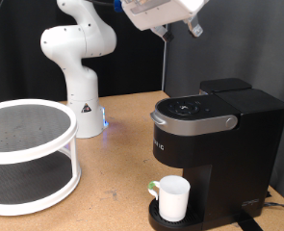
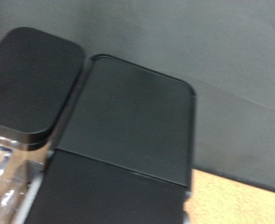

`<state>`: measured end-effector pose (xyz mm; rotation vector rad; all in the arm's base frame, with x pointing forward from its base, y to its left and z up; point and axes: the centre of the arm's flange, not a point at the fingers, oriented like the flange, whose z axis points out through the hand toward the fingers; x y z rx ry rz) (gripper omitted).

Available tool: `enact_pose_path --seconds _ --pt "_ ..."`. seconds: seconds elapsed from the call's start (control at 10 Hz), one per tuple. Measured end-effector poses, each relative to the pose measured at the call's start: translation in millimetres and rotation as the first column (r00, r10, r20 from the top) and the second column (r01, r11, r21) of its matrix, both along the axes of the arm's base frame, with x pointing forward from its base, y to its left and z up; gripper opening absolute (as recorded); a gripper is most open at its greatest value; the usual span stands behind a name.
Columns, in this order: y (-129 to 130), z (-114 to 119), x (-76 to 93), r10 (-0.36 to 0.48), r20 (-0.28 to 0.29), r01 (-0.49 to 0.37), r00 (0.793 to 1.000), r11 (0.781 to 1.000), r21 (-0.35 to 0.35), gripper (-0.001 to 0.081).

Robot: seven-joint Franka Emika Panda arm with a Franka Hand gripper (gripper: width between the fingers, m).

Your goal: Make a cup of coffee with the keurig machine

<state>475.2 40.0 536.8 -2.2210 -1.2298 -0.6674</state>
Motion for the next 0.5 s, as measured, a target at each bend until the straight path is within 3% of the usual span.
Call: enact_pose_path --seconds 0.3,0.5 --pt "5 18 11.8 0.003 0.025 -0.001 1.0 0.995 -0.099 0.0803" --pt "8 25 20.3 0.044 -0.025 -0.047 0.999 0.989 -0.142 0.0803"
